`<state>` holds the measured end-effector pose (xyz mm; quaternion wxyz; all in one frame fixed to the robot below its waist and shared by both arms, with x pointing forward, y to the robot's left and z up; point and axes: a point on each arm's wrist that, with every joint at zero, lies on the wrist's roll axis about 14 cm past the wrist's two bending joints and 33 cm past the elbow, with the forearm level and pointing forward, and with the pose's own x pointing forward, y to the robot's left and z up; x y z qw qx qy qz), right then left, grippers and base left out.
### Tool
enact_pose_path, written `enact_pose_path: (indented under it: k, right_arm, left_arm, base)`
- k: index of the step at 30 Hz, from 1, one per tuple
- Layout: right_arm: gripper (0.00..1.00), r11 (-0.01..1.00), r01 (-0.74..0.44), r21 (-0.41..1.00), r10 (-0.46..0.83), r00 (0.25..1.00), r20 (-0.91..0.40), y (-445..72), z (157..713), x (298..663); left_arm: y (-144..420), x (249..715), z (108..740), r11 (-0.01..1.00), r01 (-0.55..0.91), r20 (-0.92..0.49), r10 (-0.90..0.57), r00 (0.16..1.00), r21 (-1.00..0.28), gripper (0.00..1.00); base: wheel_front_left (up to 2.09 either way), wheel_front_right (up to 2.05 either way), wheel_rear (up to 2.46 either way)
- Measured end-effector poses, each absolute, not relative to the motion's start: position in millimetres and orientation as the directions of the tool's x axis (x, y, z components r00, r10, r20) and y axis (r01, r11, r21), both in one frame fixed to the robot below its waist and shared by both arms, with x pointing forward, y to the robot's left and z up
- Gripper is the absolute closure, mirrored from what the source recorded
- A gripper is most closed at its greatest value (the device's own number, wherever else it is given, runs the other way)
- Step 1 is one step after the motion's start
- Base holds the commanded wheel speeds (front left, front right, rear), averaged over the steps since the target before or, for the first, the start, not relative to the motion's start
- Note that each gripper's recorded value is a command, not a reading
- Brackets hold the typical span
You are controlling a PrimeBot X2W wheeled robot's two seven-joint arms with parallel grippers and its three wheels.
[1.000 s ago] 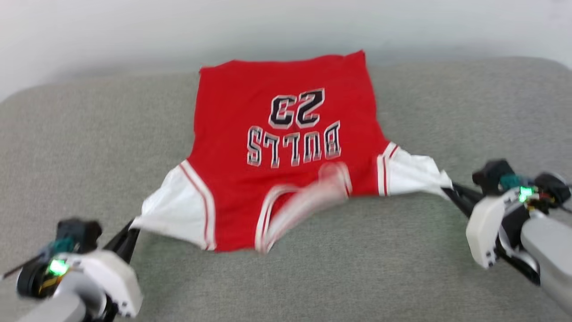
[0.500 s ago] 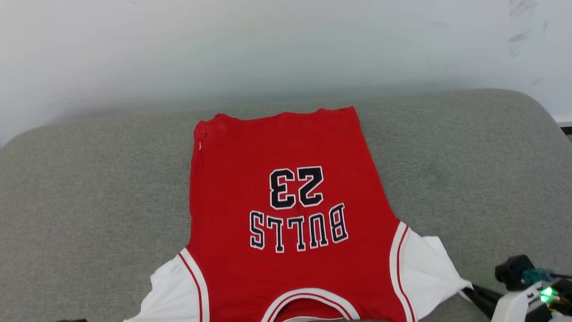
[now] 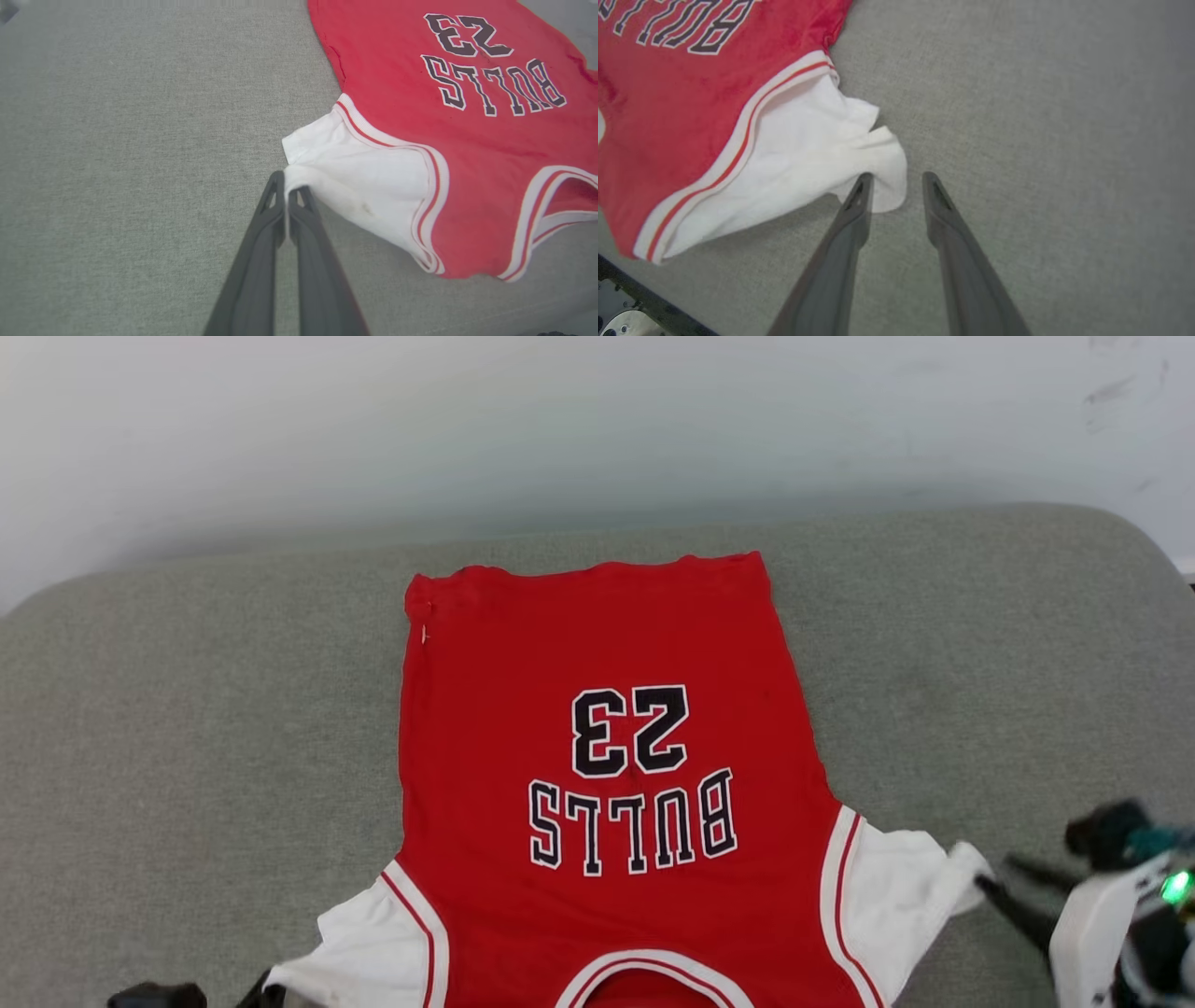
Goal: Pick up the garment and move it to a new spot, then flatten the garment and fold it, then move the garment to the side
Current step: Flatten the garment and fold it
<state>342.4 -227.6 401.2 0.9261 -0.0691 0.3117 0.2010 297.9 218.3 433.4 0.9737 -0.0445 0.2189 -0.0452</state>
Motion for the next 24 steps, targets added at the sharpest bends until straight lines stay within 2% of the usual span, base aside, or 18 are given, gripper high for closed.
enact_pose_path:
  k: [9,14,19,21,24]
  right_arm:
    - [0.00,0.905,-0.389,-0.172,0.307,0.878,-0.366,-240,515,454]
    - [0.00,0.893,-0.398,-0.209,0.340,0.902,-0.265,-215,568,512]
    - [0.00,0.880,-0.411,-0.240,0.333,0.892,-0.306,-191,586,564]
    - [0.00,0.880,-0.424,-0.215,0.318,0.861,-0.396,-182,573,580]
    - [0.00,0.877,-0.452,-0.162,0.297,0.776,-0.556,-168,544,595]
  left_arm:
    - [209,325,445,0.991,0.098,-0.367,-0.124,0.922,-0.089,1.00]
    - [208,336,445,0.993,0.095,-0.354,-0.116,0.928,-0.076,1.00]
    - [206,346,445,0.993,0.090,-0.344,-0.111,0.932,-0.077,1.00]
    - [206,350,443,0.993,0.086,-0.344,-0.107,0.933,-0.076,1.00]
    - [207,355,438,0.994,0.075,-0.351,-0.100,0.931,-0.085,1.00]
  base:
    - [0.00,0.00,0.00]
    - [0.00,0.00,0.00]
    - [0.00,0.00,0.00]
    - [0.00,0.00,0.00]
    - [0.00,0.00,0.00]
